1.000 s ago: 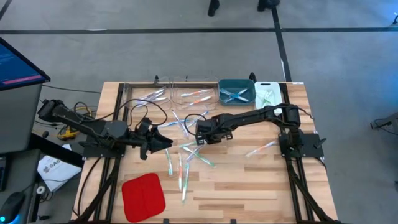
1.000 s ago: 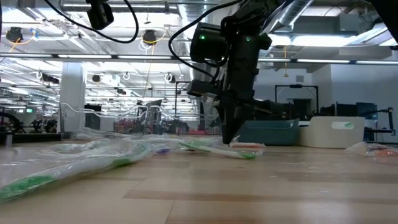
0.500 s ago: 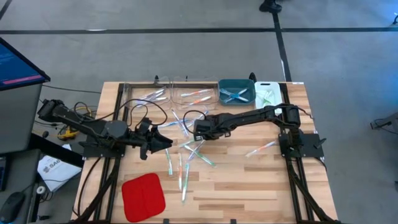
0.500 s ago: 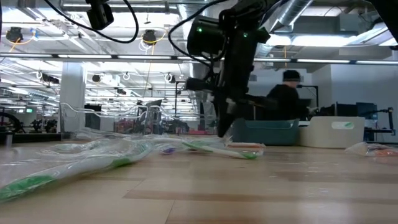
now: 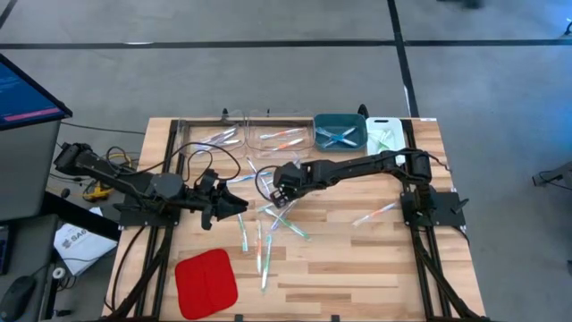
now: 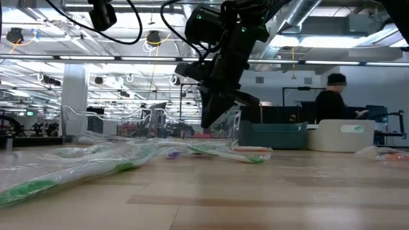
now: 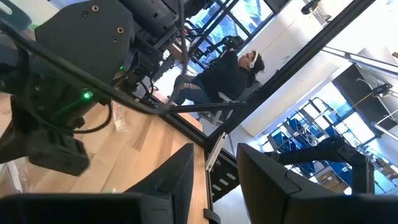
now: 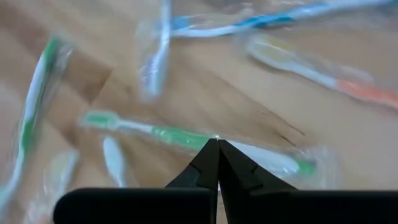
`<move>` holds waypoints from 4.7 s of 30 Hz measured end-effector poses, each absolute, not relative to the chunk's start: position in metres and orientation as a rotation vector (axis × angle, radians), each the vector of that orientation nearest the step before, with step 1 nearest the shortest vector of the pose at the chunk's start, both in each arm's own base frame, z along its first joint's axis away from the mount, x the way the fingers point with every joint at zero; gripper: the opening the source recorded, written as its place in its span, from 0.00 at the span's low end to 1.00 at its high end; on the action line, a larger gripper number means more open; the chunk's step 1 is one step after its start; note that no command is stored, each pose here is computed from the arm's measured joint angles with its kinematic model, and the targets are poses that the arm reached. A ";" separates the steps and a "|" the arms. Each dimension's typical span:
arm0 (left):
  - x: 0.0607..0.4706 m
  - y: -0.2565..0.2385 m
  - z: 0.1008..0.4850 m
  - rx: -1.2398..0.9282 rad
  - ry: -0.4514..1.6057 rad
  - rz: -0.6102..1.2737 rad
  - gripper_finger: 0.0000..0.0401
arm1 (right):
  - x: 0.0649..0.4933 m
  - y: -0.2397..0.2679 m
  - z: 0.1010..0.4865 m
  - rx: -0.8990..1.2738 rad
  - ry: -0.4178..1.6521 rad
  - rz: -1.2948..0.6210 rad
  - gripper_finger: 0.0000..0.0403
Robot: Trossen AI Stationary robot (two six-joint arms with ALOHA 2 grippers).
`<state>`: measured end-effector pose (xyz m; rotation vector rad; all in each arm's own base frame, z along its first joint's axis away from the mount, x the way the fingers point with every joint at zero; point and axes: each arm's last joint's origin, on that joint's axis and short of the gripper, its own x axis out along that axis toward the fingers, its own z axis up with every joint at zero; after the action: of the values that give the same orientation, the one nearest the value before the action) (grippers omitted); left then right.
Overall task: Pick & Place Toothbrushes
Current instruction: Put the green toothbrush into the white bin
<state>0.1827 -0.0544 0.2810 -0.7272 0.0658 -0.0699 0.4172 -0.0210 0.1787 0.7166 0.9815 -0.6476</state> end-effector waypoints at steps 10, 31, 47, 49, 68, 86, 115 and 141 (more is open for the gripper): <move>0.183 -0.054 0.281 -0.723 0.066 -0.070 0.29 | 0.415 -0.023 0.178 0.733 1.085 -0.490 0.12; 0.183 -0.054 0.279 -0.694 0.083 -0.064 0.29 | 0.416 -0.037 0.180 1.424 1.054 -0.651 0.31; 0.182 -0.055 0.279 -0.661 0.082 -0.068 0.29 | 0.423 -0.056 0.149 1.908 0.956 -0.963 0.55; 0.182 -0.057 0.279 -0.661 0.085 -0.077 0.29 | 0.428 -0.057 0.146 1.932 0.928 -0.958 0.56; 0.179 -0.065 0.277 -0.653 0.117 -0.115 0.29 | 0.428 -0.070 0.128 1.910 0.945 -0.983 0.26; 0.179 -0.065 0.276 -0.648 0.131 -0.109 0.29 | 0.423 -0.060 0.132 1.579 1.108 -0.753 0.01; 0.179 -0.064 0.276 -0.665 0.126 -0.095 0.29 | 0.271 -0.107 0.364 0.732 1.298 -0.761 0.00; 0.184 -0.046 0.276 -0.694 0.071 0.056 0.29 | 0.169 -0.185 0.278 0.540 1.525 -1.184 0.00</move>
<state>0.1841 -0.0456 0.2760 -0.6940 0.0714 0.0564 0.1694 -0.1853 0.2785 0.5401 1.5251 -1.1839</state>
